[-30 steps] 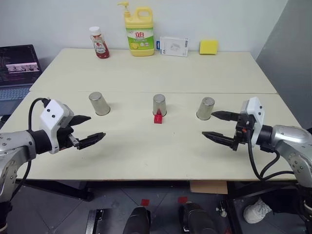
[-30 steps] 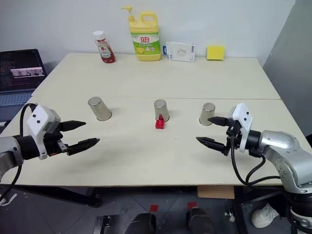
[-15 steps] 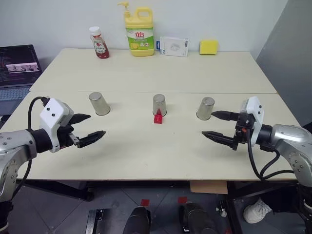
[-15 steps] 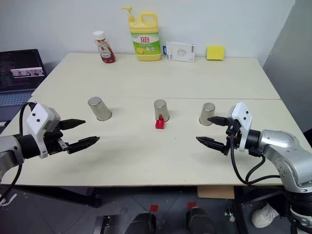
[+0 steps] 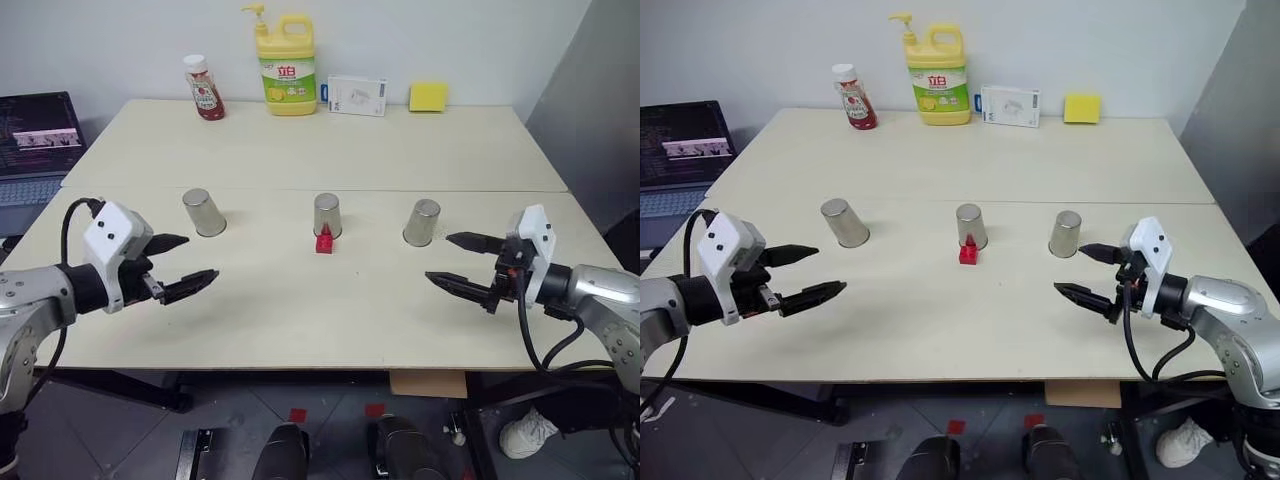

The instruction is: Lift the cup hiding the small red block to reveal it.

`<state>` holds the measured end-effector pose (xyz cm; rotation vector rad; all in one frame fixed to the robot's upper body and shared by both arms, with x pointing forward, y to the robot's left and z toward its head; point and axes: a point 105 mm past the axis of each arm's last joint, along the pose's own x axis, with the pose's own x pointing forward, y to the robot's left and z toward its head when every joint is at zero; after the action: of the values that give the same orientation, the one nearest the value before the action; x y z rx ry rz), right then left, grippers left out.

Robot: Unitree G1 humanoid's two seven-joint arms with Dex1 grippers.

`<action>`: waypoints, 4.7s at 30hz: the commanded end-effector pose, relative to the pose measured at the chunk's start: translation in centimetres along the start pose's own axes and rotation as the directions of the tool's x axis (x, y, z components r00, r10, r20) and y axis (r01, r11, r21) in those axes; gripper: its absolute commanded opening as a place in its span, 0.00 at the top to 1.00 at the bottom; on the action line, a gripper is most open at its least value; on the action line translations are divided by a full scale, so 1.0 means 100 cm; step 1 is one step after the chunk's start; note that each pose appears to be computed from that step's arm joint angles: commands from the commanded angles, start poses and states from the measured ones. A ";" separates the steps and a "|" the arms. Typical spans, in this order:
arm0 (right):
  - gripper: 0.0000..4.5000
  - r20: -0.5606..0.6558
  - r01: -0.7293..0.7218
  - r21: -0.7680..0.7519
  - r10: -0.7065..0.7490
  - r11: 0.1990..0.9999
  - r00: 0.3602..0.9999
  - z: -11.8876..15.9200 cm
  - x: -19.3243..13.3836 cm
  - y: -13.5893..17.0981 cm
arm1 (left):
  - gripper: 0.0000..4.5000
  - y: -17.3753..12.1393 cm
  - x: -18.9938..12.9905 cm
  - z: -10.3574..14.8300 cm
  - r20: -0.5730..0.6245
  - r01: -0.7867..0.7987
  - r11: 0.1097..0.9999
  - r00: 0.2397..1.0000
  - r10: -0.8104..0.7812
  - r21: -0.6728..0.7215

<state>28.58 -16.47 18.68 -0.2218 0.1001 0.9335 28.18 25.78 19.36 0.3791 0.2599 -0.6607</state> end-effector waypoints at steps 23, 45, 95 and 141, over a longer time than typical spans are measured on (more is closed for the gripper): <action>0.00 0.062 0.055 -0.111 -0.048 0.992 0.997 0.011 -0.009 -0.002 | 0.01 0.009 -0.005 0.005 0.057 0.026 1.000 0.998 -0.025 -0.004; 0.00 0.071 0.006 -0.117 0.002 0.993 0.997 0.014 0.001 0.007 | 0.01 0.019 -0.004 0.001 0.091 -0.023 0.996 0.995 0.030 -0.083; 0.00 0.113 -0.276 -0.151 0.294 0.949 0.949 0.058 0.048 0.051 | 0.17 0.120 0.122 -0.019 -0.054 -0.472 0.838 0.878 0.476 -0.275; 0.00 0.124 -0.272 -0.142 0.290 0.952 0.949 0.055 0.050 0.048 | 0.01 0.168 0.042 -0.037 -0.088 -0.662 0.633 0.715 0.693 -0.402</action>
<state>27.95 -8.18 21.28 -0.2321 -0.0079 1.2514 41.56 36.21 15.34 0.0007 0.2607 0.1232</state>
